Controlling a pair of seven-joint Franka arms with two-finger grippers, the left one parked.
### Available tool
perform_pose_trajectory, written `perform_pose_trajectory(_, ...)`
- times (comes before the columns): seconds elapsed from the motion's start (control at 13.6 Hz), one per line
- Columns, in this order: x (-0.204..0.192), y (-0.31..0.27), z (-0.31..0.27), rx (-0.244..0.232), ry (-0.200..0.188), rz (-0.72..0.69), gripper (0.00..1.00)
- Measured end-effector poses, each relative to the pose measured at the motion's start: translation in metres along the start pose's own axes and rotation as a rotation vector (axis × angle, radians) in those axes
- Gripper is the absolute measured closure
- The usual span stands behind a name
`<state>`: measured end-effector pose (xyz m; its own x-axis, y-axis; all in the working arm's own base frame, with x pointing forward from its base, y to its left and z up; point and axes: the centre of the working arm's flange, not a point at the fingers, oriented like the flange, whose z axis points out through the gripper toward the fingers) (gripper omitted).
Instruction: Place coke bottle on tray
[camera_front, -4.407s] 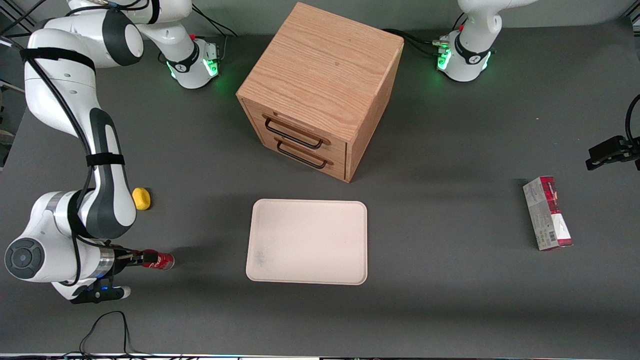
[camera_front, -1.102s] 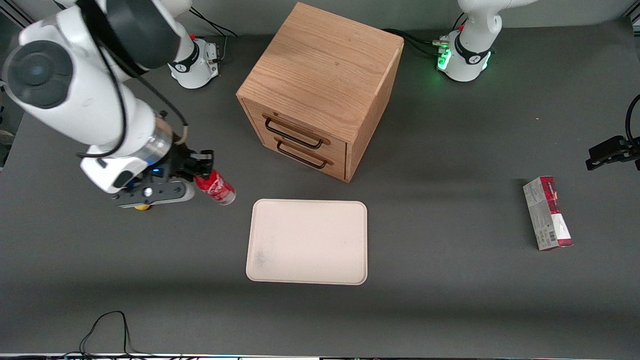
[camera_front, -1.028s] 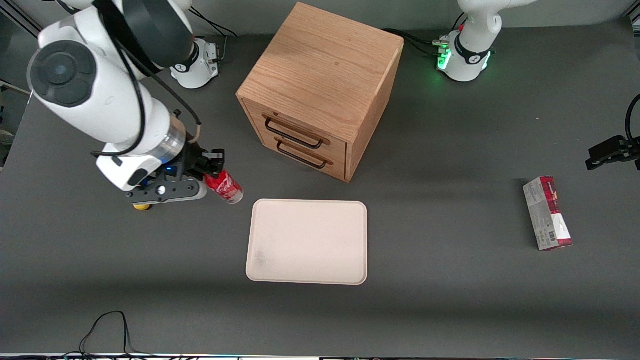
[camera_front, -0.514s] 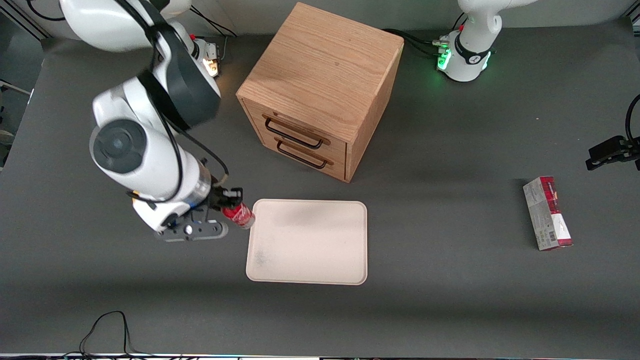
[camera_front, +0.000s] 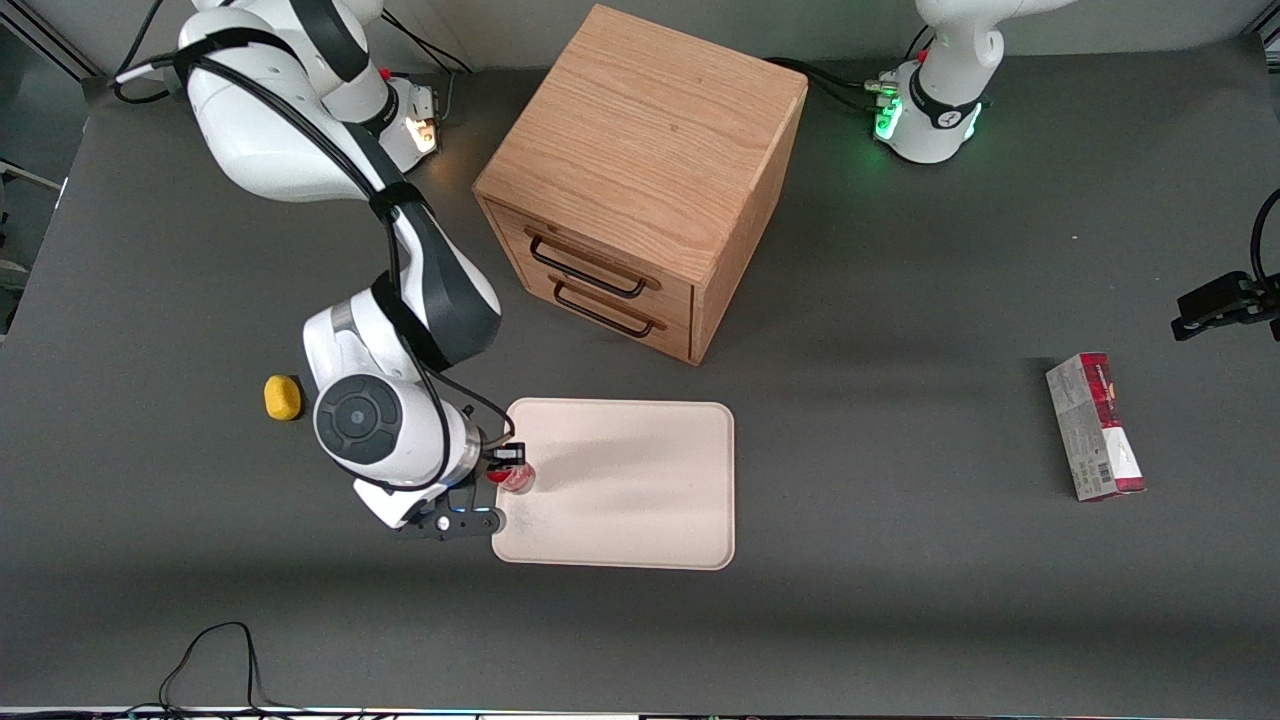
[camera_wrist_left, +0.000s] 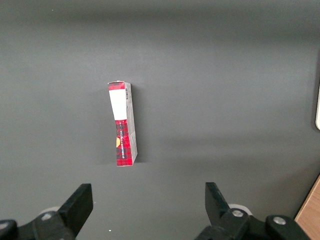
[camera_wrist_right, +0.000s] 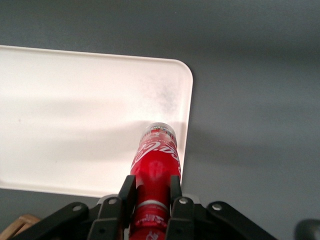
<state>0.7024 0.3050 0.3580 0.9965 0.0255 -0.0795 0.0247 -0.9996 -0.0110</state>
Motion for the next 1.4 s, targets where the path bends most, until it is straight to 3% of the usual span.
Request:
perform_pose_trajectory(0.37,0.01,-0.001,0.035,-0.012,0.014,-0.004,0.68)
perform_pose_trajectory(0.88,0.012,-0.002,0.04,-0.01,0.023,-0.005,0.68)
perform_pose_trajectory(0.95,0.012,-0.002,0.04,-0.01,0.023,-0.005,0.63)
perform_pose_trajectory(1.4,0.013,-0.002,0.029,-0.004,0.039,-0.004,0.04)
